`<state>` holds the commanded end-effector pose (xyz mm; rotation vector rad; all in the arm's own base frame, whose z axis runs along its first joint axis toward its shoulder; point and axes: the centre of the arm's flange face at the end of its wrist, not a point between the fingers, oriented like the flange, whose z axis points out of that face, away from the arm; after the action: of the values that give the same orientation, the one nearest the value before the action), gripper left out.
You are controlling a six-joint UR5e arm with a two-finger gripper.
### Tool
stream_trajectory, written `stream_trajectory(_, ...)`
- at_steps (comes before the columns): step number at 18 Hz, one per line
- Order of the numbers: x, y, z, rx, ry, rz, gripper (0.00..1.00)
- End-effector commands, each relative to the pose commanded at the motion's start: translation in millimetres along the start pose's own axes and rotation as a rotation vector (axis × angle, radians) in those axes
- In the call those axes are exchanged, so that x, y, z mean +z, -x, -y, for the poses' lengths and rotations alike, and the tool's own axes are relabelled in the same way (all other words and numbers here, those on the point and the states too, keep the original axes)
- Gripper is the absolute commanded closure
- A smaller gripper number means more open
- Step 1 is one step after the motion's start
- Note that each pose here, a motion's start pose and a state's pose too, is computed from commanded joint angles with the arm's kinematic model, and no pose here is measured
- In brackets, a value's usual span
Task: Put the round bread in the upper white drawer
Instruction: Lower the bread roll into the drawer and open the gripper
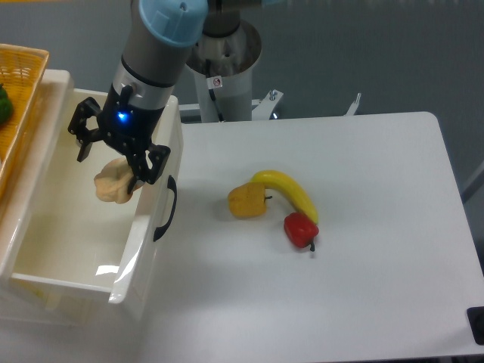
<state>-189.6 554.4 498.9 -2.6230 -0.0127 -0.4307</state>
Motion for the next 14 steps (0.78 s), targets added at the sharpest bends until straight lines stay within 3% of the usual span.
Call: stream_trajectory(14, 8.0, -2.9, 1.4, 0.006, 0.010, -0.010, 0.06)
